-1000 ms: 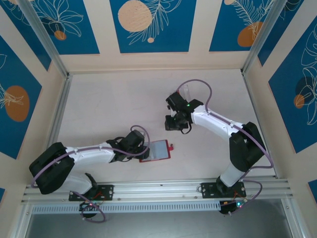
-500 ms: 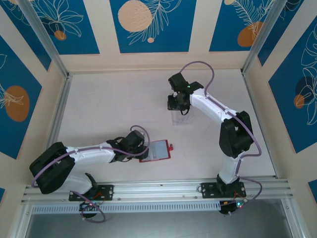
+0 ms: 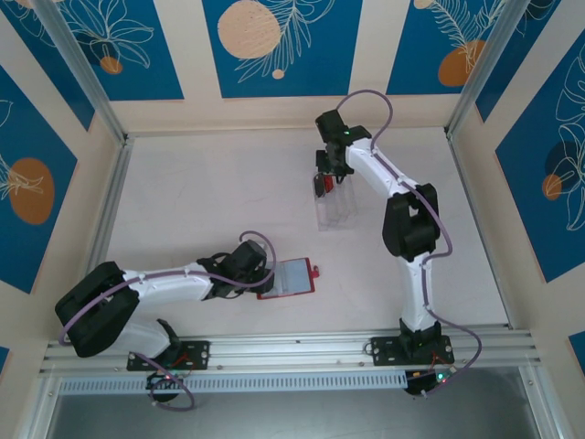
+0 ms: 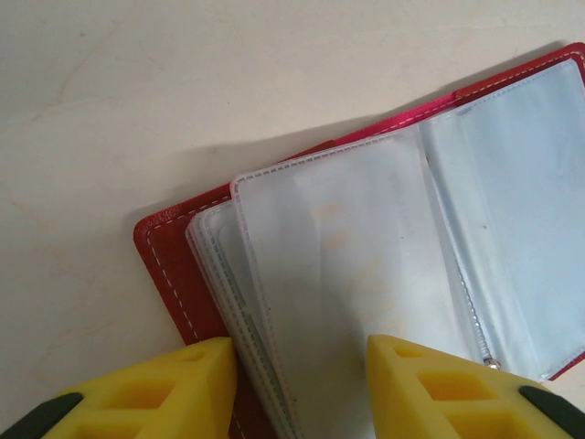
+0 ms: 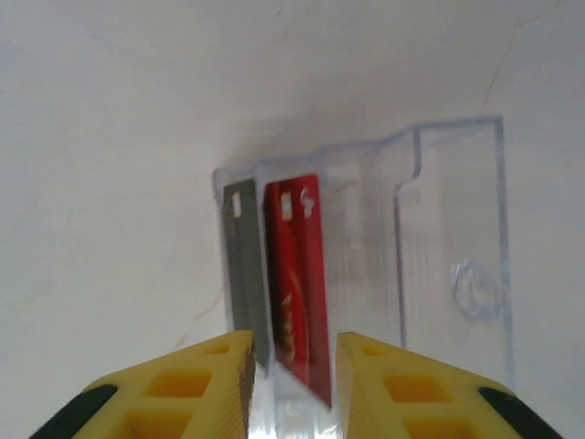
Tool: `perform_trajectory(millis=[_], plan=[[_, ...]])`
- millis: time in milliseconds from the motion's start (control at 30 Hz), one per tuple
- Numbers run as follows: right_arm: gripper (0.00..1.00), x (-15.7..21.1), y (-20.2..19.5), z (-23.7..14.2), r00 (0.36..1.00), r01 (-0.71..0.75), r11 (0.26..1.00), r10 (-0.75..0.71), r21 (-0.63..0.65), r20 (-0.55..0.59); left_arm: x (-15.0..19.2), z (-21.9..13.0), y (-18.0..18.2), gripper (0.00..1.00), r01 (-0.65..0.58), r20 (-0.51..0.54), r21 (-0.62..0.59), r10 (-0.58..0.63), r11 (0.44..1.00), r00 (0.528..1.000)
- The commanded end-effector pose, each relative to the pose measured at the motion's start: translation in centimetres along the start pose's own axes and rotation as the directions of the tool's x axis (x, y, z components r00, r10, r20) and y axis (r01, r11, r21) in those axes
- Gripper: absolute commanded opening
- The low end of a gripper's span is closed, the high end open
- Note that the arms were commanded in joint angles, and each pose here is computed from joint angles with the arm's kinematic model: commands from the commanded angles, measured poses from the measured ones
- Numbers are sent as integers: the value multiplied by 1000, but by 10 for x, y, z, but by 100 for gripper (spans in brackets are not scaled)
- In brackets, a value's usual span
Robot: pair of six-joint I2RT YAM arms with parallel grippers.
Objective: Put the credit cards into the card holder
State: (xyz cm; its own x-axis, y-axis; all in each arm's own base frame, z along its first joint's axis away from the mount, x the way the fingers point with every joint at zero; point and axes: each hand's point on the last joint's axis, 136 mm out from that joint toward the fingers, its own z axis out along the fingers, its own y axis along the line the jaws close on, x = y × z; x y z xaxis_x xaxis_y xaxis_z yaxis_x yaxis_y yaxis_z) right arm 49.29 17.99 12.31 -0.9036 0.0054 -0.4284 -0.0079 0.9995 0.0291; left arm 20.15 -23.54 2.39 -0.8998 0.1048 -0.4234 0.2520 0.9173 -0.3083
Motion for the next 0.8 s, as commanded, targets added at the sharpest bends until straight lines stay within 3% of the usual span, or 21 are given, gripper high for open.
perform_trajectory(millis=[0, 333, 767], plan=[[30, 0, -8, 9, 998, 49, 998, -47, 43, -39, 14, 6, 9, 41, 14, -38, -19, -15, 1000, 999], [27, 7, -6, 35, 993, 74, 996, -69, 50, -90, 13, 4, 9, 41, 15, -26, -15, -15, 1000, 1000], [13, 9, 8, 33, 992, 87, 996, -87, -2, -90, 14, 3, 10, 41, 22, -23, -16, -22, 1000, 999]])
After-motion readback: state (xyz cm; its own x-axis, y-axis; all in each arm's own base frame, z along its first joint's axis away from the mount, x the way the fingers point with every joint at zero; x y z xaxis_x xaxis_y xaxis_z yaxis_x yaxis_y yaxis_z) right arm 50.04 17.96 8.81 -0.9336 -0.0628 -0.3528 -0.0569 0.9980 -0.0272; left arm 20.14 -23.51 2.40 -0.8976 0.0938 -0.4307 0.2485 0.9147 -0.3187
